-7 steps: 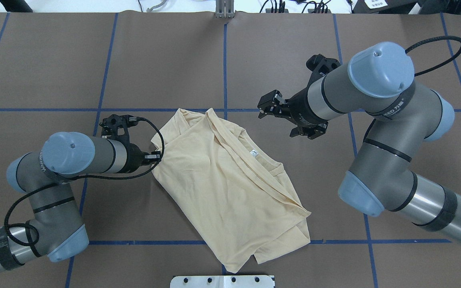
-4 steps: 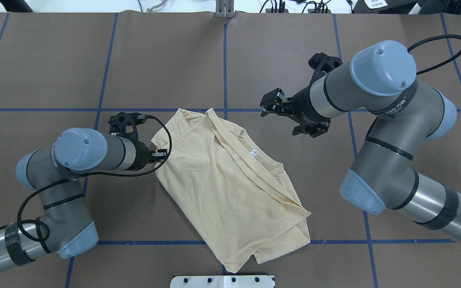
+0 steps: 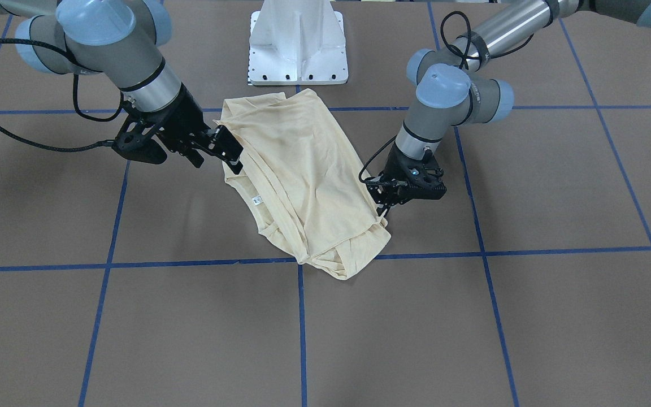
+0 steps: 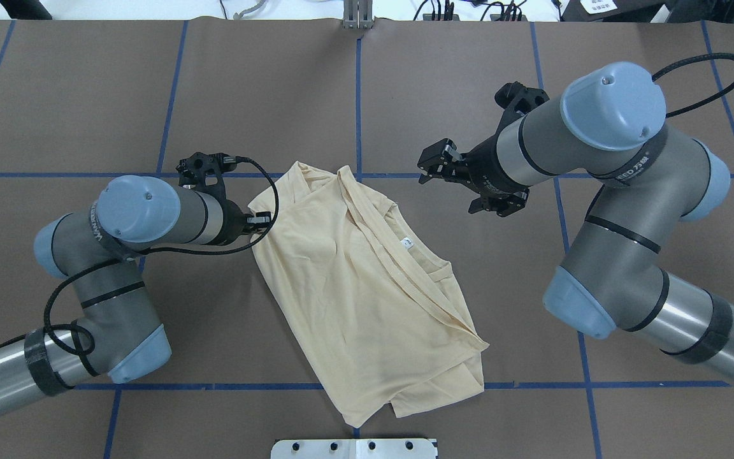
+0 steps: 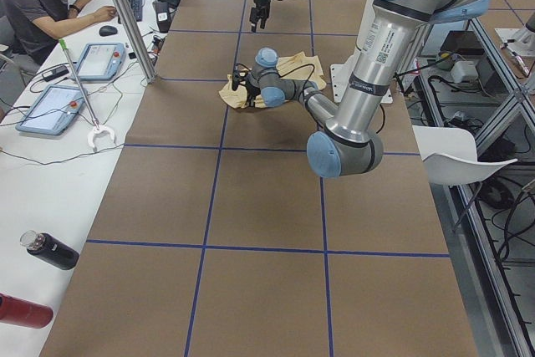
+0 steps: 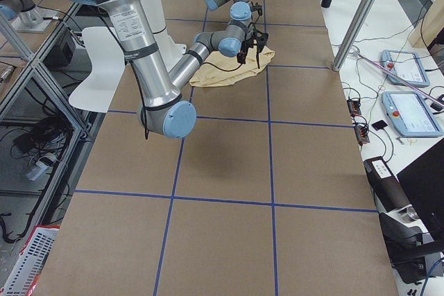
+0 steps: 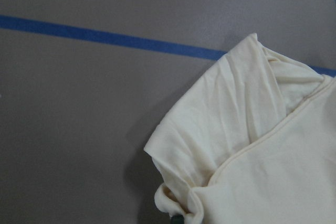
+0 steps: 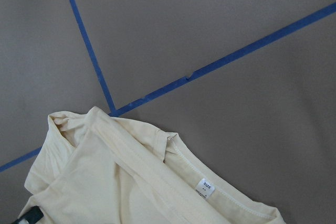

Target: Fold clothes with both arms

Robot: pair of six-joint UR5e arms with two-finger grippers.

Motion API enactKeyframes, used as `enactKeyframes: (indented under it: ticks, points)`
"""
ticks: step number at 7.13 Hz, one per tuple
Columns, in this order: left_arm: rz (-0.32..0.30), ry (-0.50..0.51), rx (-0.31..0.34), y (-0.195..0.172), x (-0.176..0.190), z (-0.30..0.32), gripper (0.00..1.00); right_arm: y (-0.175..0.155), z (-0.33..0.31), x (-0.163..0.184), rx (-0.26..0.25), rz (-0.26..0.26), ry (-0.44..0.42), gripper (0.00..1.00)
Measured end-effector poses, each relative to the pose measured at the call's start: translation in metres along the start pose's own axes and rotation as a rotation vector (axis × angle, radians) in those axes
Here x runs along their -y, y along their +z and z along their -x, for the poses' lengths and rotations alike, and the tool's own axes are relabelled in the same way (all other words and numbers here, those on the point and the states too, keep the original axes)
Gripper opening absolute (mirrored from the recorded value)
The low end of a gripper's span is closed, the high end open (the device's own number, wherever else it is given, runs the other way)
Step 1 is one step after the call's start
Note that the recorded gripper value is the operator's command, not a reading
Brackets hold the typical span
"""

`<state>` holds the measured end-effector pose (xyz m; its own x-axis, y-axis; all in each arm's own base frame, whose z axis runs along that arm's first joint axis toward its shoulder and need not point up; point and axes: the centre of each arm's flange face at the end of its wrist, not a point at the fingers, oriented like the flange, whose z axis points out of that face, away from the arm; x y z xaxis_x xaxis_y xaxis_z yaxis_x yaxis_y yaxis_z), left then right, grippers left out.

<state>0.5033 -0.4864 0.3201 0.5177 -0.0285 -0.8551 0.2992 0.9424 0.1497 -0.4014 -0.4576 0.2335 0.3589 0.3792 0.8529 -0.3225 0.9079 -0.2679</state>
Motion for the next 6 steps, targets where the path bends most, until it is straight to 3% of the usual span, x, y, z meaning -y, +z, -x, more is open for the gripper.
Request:
enactKeyframes:
  ticks: [3,6]
  points:
    - [-0.065,0.003,0.019,0.013,0.059,-0.023,0.00,0.003,-0.006,0.004,-0.011,-0.014,0.007,1.00]
    - [-0.144,0.015,0.025,0.034,0.092,-0.040,0.00,0.009,-0.015,0.010,-0.030,-0.029,0.016,1.00]
